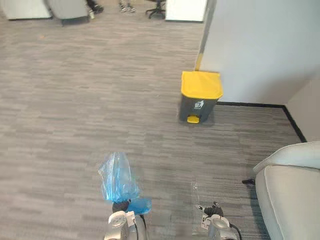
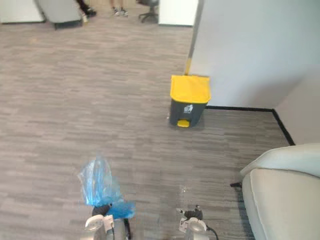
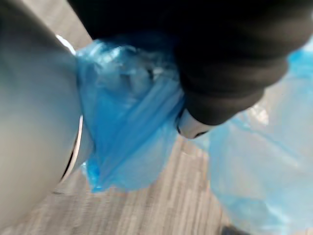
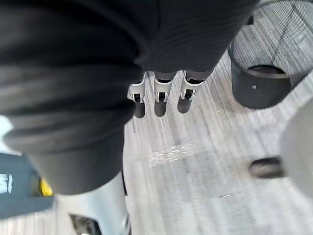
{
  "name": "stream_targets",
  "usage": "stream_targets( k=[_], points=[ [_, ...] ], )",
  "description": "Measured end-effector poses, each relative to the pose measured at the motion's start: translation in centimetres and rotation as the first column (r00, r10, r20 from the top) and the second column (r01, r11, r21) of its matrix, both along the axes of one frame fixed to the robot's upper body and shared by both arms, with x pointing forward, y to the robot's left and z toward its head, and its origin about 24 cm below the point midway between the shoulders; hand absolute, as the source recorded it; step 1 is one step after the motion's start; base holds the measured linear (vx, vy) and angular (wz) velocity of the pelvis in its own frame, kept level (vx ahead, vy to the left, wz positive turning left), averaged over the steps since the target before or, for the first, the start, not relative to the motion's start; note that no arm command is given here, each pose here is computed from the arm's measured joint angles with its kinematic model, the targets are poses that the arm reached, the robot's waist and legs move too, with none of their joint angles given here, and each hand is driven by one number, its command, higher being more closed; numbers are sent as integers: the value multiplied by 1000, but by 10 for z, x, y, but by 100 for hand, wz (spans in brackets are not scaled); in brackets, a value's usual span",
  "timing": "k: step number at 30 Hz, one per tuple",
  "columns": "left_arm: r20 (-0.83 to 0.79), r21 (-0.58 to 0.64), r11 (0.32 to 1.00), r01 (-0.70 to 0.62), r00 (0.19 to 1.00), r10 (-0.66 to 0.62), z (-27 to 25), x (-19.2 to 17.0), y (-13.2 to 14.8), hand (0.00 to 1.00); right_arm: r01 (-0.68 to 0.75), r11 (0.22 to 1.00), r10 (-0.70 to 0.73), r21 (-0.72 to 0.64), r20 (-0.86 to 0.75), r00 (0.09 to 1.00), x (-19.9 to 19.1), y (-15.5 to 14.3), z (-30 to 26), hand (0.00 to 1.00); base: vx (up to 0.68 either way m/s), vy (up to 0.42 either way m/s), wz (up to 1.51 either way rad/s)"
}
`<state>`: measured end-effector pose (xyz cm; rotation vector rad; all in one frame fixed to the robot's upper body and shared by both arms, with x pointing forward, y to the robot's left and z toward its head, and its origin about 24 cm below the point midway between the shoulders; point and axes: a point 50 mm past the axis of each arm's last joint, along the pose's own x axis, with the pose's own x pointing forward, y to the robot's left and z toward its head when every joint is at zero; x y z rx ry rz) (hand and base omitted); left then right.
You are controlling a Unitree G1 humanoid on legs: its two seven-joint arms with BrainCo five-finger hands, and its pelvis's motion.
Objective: Gather rubbish on tea table into small bin, then transfer packed bag to large trash can.
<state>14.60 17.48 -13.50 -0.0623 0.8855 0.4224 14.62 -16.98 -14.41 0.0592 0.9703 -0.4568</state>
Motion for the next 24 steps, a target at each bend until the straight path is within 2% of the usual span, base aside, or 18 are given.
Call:
stream_targets(
  k=[7, 12, 24],
  points=[
    [-22, 21, 1000, -6, 1000, 6, -2, -5, 3, 100, 9, 1000, -8, 7, -28, 1000, -9, -1, -3, 0, 467, 341, -47],
    [-55, 14, 1000, 22, 998, -22, -6, -7, -2, 100, 15, 1000, -15, -10, -5, 1000, -10, -7, -1, 0, 324, 134, -35],
    [-60, -19, 998, 52, 997, -53, -7, 3, -13, 100, 21, 999, -21, -44, 1, 1000, -2, -19, 2, 0, 424, -80, -1]
  ],
)
